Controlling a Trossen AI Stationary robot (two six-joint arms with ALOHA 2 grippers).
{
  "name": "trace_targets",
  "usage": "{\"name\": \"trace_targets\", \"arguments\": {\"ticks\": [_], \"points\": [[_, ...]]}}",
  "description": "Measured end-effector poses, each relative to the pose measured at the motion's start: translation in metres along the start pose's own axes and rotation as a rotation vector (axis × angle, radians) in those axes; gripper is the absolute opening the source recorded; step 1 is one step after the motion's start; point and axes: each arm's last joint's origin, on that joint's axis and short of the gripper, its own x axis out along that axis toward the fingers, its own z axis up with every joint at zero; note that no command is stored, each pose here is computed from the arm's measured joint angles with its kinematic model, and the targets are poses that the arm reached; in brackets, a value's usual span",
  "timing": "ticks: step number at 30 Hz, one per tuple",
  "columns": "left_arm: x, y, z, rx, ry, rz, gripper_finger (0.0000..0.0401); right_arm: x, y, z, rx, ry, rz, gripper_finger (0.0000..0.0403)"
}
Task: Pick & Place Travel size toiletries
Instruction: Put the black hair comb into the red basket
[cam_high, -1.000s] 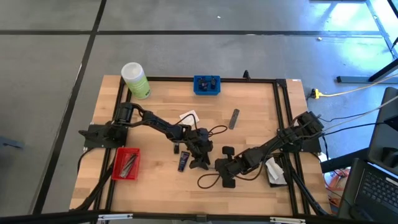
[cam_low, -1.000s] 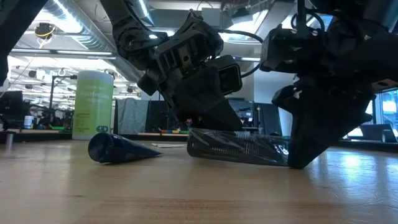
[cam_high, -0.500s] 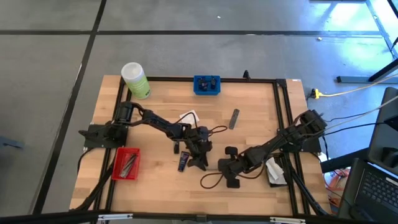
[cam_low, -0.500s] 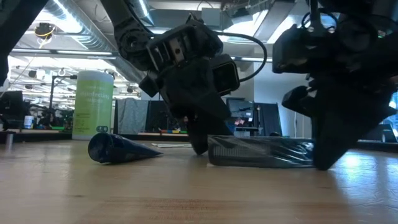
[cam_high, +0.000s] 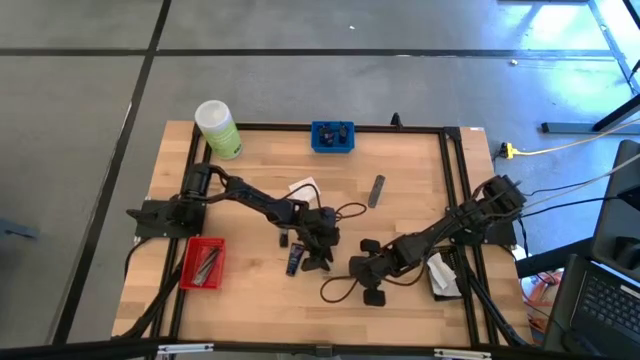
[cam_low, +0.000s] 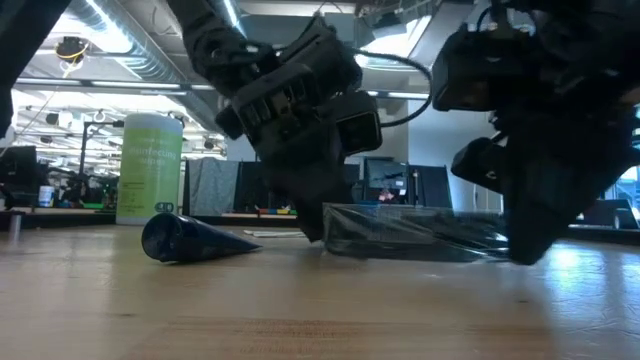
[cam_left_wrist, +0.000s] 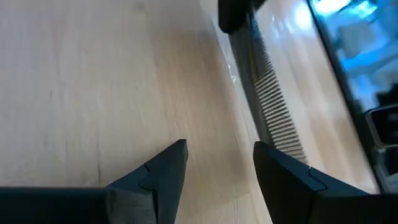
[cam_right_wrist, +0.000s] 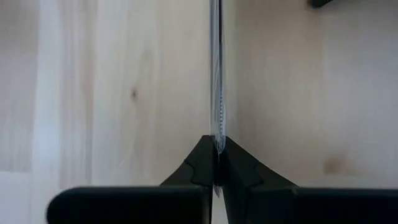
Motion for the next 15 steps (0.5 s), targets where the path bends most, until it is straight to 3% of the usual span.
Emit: {"name": "trace_targets", "arguments": {"ticks": [6,15], "points": [[0.001,-0.016,0.013,0.034,0.108,-0.053,0.0187,-0.001,-0.002,0.002,0.008,0.001,0.012,0.0013],[-0.011,-0.024,0.039,0.075,0.149,0.009,0.0187,-0.001,0.001,0.001,0.002,0.001,0.023,0.0012]]}}
